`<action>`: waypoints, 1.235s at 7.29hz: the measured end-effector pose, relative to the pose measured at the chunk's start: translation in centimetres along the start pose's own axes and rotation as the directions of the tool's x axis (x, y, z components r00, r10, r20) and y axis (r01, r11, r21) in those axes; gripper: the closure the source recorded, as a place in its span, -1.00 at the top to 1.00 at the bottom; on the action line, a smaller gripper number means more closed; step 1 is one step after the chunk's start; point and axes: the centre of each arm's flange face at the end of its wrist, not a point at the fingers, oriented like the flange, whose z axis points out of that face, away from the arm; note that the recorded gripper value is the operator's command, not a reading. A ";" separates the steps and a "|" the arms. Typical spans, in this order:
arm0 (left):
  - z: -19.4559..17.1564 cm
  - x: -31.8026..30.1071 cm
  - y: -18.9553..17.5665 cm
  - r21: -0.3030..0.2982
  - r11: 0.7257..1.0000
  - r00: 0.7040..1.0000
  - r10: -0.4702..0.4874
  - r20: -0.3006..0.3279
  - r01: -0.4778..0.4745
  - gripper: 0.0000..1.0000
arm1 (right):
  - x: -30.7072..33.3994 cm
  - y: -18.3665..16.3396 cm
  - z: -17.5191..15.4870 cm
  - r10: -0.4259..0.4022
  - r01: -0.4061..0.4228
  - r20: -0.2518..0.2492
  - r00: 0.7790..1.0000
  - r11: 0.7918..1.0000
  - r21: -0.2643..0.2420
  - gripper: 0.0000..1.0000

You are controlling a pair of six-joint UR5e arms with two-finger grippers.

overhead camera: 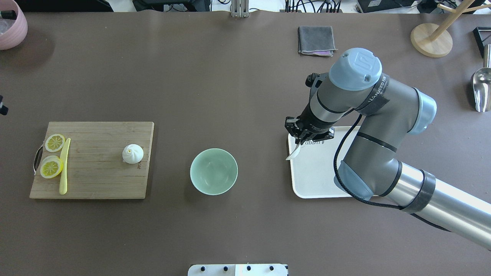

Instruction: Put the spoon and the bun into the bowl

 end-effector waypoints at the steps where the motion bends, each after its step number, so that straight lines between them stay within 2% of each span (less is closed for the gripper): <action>1: 1.5 5.2 -0.6 -0.006 1.000 1.000 -0.022 0.001 0.022 0.96 | -2.3 2.2 0.5 0.082 -0.082 0.013 0.997 0.997 0.014 -1.00; 4: 4.5 16.1 -0.2 -0.029 0.996 0.996 -0.084 -0.009 0.083 0.96 | -8.8 9.7 2.4 0.224 -0.229 0.070 0.972 0.970 0.076 -1.00; 7: 6.2 21.2 0.9 -0.049 0.994 0.995 -0.100 -0.017 0.099 0.96 | -12.8 12.3 3.5 0.303 -0.316 0.113 0.946 0.941 0.120 -1.00; 8: 6.8 22.4 1.4 -0.052 0.994 0.995 -0.102 -0.015 0.101 0.96 | -13.7 12.8 4.1 0.316 -0.331 0.117 0.941 0.934 0.136 -0.34; 9: 7.4 23.5 1.9 -0.049 0.993 0.994 -0.105 -0.008 0.104 0.96 | -14.2 13.0 4.7 0.322 -0.337 0.117 0.939 0.930 0.147 0.99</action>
